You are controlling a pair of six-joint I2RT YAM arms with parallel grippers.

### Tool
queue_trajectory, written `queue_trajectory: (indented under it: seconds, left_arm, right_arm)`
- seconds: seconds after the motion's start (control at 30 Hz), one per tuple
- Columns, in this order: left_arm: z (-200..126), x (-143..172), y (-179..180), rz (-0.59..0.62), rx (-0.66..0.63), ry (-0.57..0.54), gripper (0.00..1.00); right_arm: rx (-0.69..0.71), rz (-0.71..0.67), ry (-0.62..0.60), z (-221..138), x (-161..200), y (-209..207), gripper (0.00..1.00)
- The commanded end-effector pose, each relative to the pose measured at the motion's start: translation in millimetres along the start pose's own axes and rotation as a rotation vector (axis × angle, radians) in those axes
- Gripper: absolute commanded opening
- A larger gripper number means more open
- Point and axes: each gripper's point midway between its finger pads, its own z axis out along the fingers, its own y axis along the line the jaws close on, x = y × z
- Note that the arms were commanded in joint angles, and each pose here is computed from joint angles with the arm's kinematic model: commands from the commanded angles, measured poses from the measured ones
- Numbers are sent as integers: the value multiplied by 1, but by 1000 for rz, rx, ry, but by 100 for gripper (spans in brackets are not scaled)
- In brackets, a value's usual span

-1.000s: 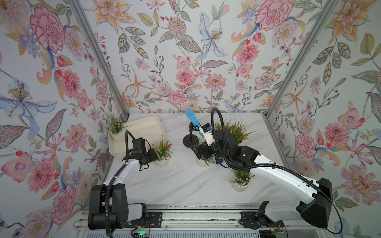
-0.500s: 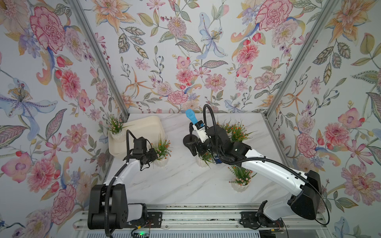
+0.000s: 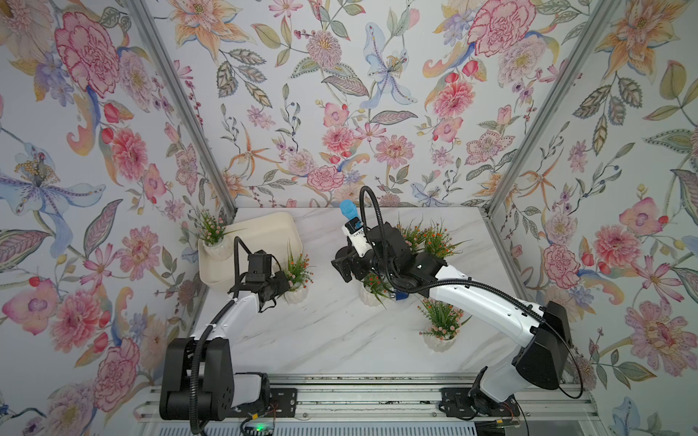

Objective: Put the potted gypsophila into the storage box
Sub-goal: Pick up the baby's breath potted plant from the center of the board, then place the baby's breath potted plant at the storage box.

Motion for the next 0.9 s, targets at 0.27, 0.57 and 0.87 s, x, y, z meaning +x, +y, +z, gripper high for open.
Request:
queue_trajectory:
  seconds: [0.27,0.57,0.87]
  left_arm:
    - [-69,-71,-13,62,-48,-173,0]
    - [-110,-139,-20,22,-11,-336,0]
    - [-74,-184,26,-97,-48,-422,0]
  right_arm:
    - [-32,-54,-107,1,-58,-3,100]
    - [-105,-56,-171,30,-102,6,100]
    - [-153,-20,-104,77,-102,3,100]
